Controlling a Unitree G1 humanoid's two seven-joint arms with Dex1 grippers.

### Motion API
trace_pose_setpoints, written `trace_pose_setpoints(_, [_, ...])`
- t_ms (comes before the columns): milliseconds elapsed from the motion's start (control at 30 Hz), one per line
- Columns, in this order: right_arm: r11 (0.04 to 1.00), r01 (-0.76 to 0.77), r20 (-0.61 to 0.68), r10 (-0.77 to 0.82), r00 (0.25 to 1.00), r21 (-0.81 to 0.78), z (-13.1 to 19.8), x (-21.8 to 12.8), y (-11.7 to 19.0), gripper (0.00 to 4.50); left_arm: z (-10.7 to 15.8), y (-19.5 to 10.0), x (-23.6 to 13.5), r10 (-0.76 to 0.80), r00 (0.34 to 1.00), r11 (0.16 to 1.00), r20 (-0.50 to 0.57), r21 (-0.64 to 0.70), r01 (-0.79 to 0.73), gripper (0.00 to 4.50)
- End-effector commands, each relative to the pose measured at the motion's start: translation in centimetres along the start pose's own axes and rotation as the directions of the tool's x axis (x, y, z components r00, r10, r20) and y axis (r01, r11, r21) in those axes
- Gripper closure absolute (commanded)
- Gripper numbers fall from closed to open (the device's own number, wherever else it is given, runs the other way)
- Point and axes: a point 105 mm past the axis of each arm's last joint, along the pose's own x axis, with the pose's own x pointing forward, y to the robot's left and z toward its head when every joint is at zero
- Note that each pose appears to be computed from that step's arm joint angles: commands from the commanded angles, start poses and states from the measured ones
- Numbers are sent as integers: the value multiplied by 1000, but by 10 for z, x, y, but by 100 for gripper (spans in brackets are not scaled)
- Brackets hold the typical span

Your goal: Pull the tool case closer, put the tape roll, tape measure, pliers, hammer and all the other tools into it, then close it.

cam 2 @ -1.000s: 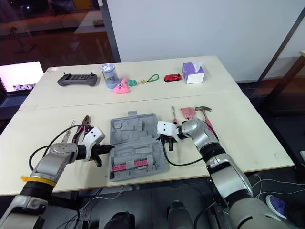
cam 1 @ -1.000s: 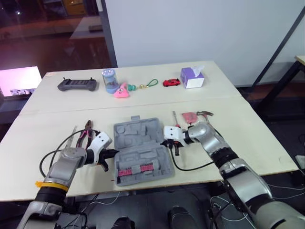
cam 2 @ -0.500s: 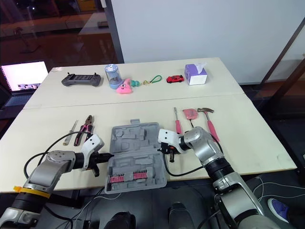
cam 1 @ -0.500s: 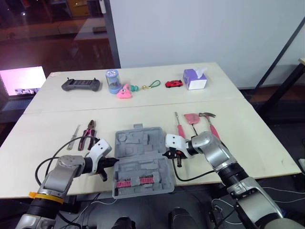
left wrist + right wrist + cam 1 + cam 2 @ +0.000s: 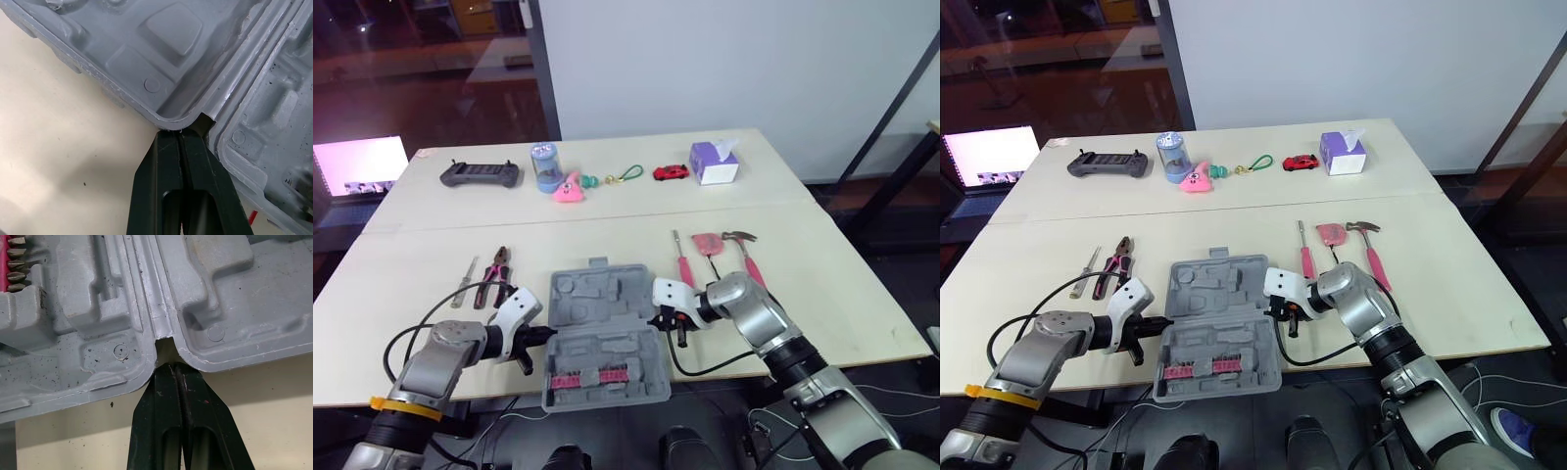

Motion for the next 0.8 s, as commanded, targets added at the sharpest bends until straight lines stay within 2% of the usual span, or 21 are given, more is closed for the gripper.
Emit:
trace_pose_setpoints(33, [997, -78, -12, 78, 997, 14, -4, 11, 18, 442, -12, -14, 6, -58, 998, 998, -38, -25, 57, 446])
trace_pose_setpoints(233, [996, -84, -38, 85, 996, 23, -12, 8, 20, 442, -16, -18, 5, -80, 995, 997, -54, -10, 80, 446])
trace_pose_setpoints(800, [997, -56, -79, 60, 995, 53, -36, -5, 16, 442, -27, -5, -4, -28, 998, 999, -58, -23, 26, 446])
